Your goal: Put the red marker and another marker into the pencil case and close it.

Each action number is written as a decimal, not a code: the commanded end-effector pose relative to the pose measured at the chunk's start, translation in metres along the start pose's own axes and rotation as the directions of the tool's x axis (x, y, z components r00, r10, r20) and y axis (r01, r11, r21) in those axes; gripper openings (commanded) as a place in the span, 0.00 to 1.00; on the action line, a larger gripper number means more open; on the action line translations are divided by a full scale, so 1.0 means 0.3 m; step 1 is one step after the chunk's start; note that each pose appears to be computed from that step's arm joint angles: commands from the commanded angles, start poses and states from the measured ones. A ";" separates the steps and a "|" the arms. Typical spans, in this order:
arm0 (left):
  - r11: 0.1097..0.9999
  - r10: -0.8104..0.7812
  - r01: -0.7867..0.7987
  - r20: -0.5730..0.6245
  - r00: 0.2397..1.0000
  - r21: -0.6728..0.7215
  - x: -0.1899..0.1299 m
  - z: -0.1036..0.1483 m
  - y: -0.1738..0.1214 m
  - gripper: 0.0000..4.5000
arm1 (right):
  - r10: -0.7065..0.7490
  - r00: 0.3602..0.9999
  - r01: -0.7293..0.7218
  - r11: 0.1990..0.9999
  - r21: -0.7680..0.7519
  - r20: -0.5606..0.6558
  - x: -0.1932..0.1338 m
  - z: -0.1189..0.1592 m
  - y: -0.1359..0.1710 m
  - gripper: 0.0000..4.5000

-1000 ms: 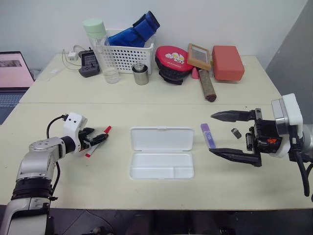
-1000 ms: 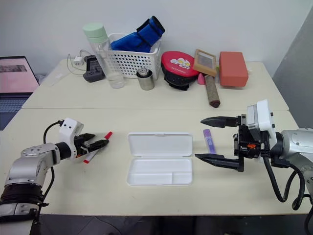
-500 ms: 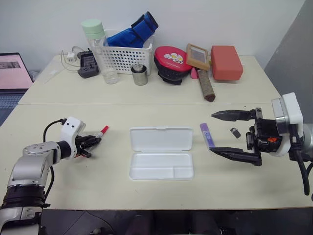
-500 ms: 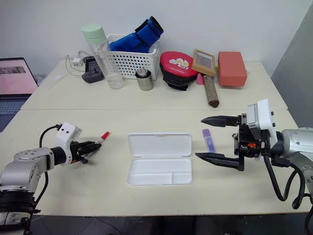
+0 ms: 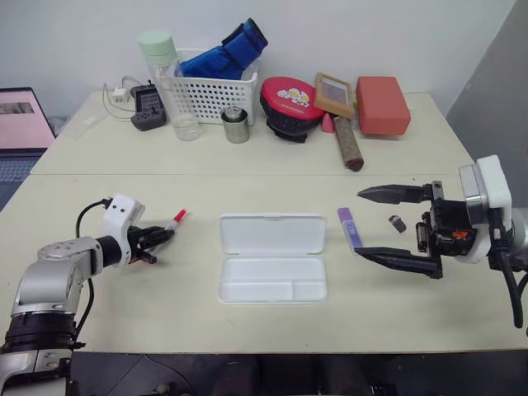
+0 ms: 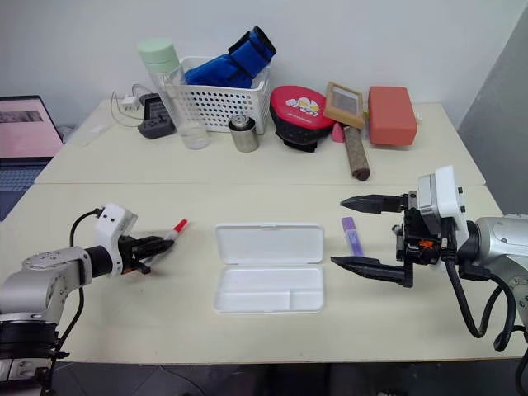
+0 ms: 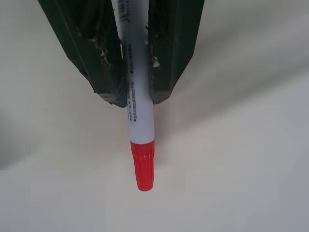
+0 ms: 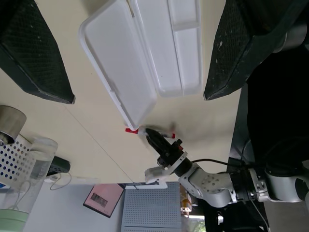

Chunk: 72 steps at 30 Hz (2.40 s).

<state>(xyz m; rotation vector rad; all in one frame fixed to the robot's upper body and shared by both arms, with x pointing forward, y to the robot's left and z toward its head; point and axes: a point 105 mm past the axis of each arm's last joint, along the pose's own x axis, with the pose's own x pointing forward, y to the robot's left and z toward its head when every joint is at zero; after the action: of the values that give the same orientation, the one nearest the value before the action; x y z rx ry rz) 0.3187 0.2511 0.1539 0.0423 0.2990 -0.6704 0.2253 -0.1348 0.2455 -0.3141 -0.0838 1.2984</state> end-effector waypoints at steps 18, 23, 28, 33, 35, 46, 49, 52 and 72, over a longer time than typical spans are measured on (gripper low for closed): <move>0.637 -0.557 0.662 -0.358 0.749 0.395 0.167 0.027 -0.452 0.09 | -0.070 0.997 0.069 0.996 -0.057 -0.029 -0.057 0.011 0.021 1.00; 0.605 -0.581 0.698 -0.388 0.716 0.383 0.214 -0.002 -0.449 0.09 | -0.090 0.995 0.088 0.994 -0.058 -0.031 -0.057 0.009 0.028 1.00; 0.573 -0.632 0.737 -0.379 0.676 0.360 0.236 -0.013 -0.489 0.09 | -0.102 0.994 0.100 0.994 -0.053 -0.028 -0.053 0.006 0.036 1.00; 0.586 -0.608 0.725 -0.395 0.689 0.363 0.256 -0.028 -0.487 0.09 | -0.106 0.994 0.105 0.993 -0.052 -0.029 -0.052 0.005 0.037 1.00; 0.576 -0.616 0.738 -0.407 0.674 0.351 0.250 -0.035 -0.496 0.09 | -0.107 0.994 0.106 0.993 -0.050 -0.028 -0.052 0.005 0.037 1.00; 0.576 -0.635 0.743 -0.384 0.670 0.342 0.254 -0.020 -0.519 0.54 | -0.109 0.994 0.107 0.993 -0.044 -0.028 -0.052 0.004 0.038 1.00; 0.560 -0.665 0.759 -0.368 0.650 0.330 0.243 -0.005 -0.543 0.65 | -0.109 0.994 0.108 0.993 -0.042 -0.028 -0.052 0.003 0.039 1.00; 0.535 -0.725 0.790 -0.319 0.611 0.299 0.217 0.032 -0.582 0.79 | -0.108 0.994 0.107 0.993 -0.041 -0.028 -0.052 0.003 0.039 1.00; 0.680 -0.689 0.606 0.078 0.721 0.413 0.256 0.274 -0.629 1.00 | -0.550 0.678 0.674 0.730 0.115 -0.488 0.003 -0.337 -0.160 1.00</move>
<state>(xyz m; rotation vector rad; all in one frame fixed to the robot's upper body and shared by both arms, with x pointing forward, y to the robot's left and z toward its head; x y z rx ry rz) 0.2826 0.0456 0.2078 0.1611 0.0288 -1.4549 0.2875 -0.1579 0.1638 -0.2606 0.3185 0.6240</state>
